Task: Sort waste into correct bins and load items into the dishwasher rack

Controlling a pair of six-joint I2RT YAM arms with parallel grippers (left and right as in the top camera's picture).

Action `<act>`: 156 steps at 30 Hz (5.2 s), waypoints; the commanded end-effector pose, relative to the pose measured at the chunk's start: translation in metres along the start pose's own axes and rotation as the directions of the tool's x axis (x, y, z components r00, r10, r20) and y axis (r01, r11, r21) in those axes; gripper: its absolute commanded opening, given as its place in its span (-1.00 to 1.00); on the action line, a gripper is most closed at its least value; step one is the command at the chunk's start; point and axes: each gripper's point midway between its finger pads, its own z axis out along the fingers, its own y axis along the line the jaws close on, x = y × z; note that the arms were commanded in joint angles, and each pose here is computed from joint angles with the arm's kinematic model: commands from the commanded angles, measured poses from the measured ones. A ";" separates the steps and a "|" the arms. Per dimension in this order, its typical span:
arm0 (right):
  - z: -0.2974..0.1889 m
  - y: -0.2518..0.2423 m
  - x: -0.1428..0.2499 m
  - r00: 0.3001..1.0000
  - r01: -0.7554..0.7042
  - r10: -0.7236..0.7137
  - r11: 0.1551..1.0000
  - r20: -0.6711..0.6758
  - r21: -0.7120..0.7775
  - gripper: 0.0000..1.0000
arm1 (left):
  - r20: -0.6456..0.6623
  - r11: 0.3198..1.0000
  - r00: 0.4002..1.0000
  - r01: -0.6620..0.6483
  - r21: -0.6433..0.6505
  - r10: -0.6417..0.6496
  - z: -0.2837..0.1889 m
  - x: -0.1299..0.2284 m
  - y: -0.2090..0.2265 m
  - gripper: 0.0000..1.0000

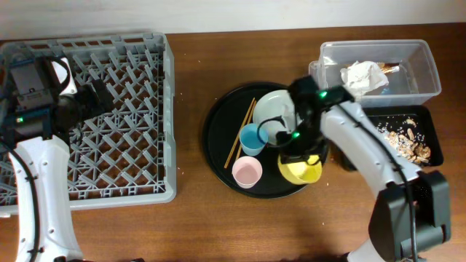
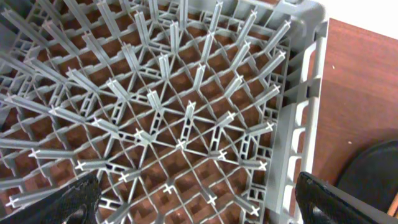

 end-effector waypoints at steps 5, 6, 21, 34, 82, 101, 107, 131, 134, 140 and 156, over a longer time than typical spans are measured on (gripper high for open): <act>0.022 -0.008 -0.020 0.990 0.022 -0.053 0.973 0.130 0.229 -0.92 | 0.029 1.000 1.000 0.009 0.005 -0.009 -0.009 -0.008 -0.001 0.99; 0.023 -0.007 -0.017 0.992 0.023 -0.049 0.975 0.116 0.220 -0.92 | 0.029 1.000 1.000 0.009 0.005 -0.009 -0.009 -0.008 -0.001 0.99; -0.005 0.030 -0.010 0.998 0.008 -0.013 0.998 0.069 0.069 -0.30 | 0.029 1.000 1.000 0.009 0.005 -0.009 -0.009 -0.008 -0.001 0.99; -0.171 -0.025 -0.049 0.908 -0.210 0.158 0.973 0.388 0.096 -0.10 | -0.084 0.891 0.996 0.042 0.452 -0.004 -0.029 0.015 -0.082 0.99; 0.031 0.008 -0.081 0.942 -0.240 0.251 0.968 0.222 -0.075 -0.76 | -0.556 0.968 0.826 0.060 0.246 0.090 0.074 0.132 -0.237 0.13; -0.164 0.103 -0.087 0.901 0.370 0.013 0.496 0.433 -0.785 -0.92 | -0.453 0.017 0.802 0.485 0.874 0.390 -0.089 0.047 -0.294 0.88; -0.177 0.117 -0.101 0.866 0.434 0.006 0.486 0.500 -0.759 -0.92 | -0.428 -0.004 0.755 0.495 0.869 0.497 -0.112 0.080 -0.329 0.94; -0.182 0.128 -0.108 0.853 0.449 0.016 0.486 0.521 -0.750 -0.92 | -0.467 0.020 0.765 0.513 0.858 0.444 -0.100 0.063 -0.312 0.80; -0.165 0.123 -0.109 0.865 0.407 0.028 0.542 0.500 -0.735 -0.92 | -0.486 0.029 0.753 0.529 0.848 0.443 -0.100 0.063 -0.312 0.59; -0.161 0.124 -0.108 0.867 0.404 0.024 0.551 0.497 -0.730 -0.92 | -0.486 0.030 0.753 0.529 0.848 0.443 -0.100 0.063 -0.312 0.33; -0.211 0.031 -0.116 0.824 0.387 0.176 0.522 0.539 -0.761 0.97 | -0.451 0.378 0.871 0.358 0.854 0.192 -0.008 0.023 -0.241 0.06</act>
